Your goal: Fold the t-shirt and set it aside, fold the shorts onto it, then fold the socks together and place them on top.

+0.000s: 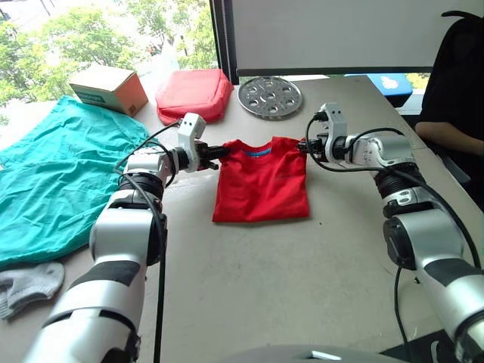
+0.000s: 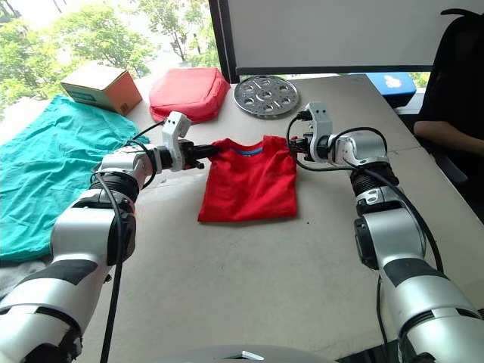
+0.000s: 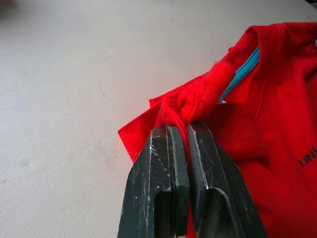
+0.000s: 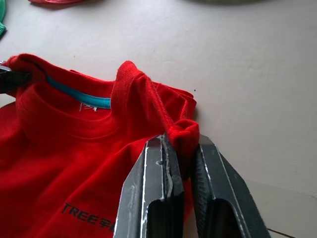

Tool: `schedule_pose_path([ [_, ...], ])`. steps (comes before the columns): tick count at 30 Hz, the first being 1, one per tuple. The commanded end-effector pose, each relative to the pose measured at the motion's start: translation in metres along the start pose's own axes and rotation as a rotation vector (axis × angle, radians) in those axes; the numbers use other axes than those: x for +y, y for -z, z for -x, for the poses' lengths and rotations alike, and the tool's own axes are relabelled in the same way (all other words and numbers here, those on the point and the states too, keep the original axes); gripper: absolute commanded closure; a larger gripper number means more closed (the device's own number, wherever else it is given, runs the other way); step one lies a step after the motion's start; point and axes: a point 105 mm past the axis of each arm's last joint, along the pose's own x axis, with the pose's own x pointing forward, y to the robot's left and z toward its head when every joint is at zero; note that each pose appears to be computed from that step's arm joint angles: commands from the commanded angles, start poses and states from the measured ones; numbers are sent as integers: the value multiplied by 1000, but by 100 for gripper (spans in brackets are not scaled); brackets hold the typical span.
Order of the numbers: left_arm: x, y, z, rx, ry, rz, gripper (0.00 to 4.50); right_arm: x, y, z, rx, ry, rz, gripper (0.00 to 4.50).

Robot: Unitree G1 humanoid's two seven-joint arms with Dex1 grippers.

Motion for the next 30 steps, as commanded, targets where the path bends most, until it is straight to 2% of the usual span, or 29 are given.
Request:
schedule_pose_path([
  [1, 6, -21, 10, -88, -25, -10, 296, -3, -20, 8, -60, 9, 70, 245],
  [5, 20, -32, 31, -172, -65, 36, 90, -14, -25, 26, -62, 65, 218, 41],
  [7, 22, -38, 44, -211, -52, 51, 90, -14, -26, 40, -69, 81, 305, 41],
  [10, 15, -44, 57, -266, -3, 59, 90, 4, -29, 57, -112, -2, 319, 41],
  [13, -15, -41, 61, -308, 101, 13, 90, 16, -26, 66, -146, -18, 435, 41],
  [16, -48, -17, 49, -285, 140, 2, 151, 32, -23, 54, -195, -53, 360, 107],
  [19, -67, 9, 35, -245, 110, -3, 283, 46, -10, 30, -177, -65, 370, 242],
  [22, -61, 32, 19, -224, -37, -1, 428, 38, 10, -3, -131, 22, 361, 390],
  [23, -57, 43, 16, -198, -83, -7, 450, 33, 19, -13, -106, 63, 370, 445],
  [27, -48, 75, 21, -114, -153, 19, 450, 9, 34, -30, -58, 220, 337, 445],
  [30, -46, 91, 34, -86, -170, 59, 450, -1, 46, -32, -14, 261, 341, 445],
])
